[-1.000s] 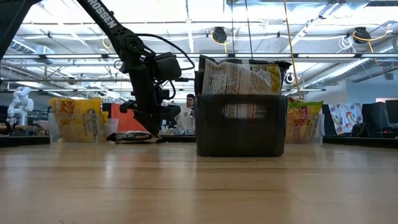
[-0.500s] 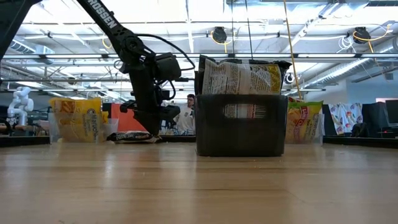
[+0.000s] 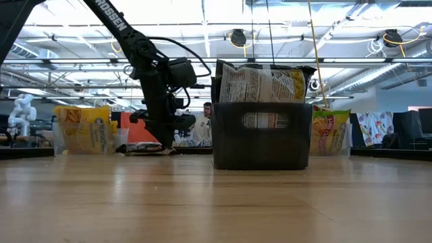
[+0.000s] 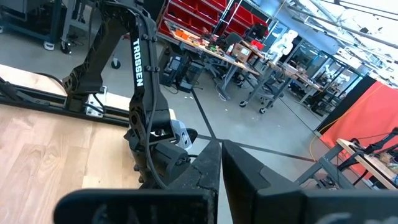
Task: Sort Maruchan noodles
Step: Put the black noodle pack into the black bin
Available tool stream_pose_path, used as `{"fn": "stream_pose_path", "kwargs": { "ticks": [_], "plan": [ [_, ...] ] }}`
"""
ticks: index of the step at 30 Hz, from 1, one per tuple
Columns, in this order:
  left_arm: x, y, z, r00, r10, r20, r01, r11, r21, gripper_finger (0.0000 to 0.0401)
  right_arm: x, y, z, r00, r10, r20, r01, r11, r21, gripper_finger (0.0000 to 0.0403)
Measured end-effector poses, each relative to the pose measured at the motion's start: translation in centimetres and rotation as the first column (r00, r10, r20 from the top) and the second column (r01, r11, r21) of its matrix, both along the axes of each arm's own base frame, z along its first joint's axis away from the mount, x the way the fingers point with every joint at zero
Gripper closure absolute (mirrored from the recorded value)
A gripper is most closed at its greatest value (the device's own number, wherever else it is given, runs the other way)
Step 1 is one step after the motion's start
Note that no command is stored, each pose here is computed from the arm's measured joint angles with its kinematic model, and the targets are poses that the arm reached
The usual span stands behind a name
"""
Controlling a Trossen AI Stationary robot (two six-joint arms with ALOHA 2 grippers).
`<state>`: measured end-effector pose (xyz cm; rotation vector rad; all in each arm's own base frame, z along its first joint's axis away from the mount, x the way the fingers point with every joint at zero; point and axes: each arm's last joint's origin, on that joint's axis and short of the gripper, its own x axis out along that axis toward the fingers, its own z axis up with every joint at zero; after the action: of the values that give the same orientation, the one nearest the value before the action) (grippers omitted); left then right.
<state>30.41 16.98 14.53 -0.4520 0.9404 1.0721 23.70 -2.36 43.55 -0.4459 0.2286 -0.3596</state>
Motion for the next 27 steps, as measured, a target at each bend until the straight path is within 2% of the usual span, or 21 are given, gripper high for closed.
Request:
{"fn": "stream_pose_path", "kwargs": {
  "ticks": [10, 16, 27],
  "plan": [
    [-0.1, 0.2, -0.1, 1.0, 0.001, -0.008, -0.001, 1.0, 0.001, 0.032, 0.0, 0.0, 0.0, 1.0, 0.0, 0.0, 0.0, 1.0, 0.0, 0.039],
    [-0.1, 0.7, -2.2, 0.999, 0.003, -0.047, -0.006, 0.999, -0.051, 0.032, 0.0, 0.0, 0.0, 1.0, 0.0, 0.0, 0.0, 1.0, 0.0, 0.039],
    [0.2, 0.6, -2.6, 0.996, -0.029, -0.087, 0.028, 1.0, -0.012, 0.032, 0.0, 0.0, 0.1, 1.0, 0.001, 0.005, -0.001, 1.0, -0.005, 0.039]
  ]
}}
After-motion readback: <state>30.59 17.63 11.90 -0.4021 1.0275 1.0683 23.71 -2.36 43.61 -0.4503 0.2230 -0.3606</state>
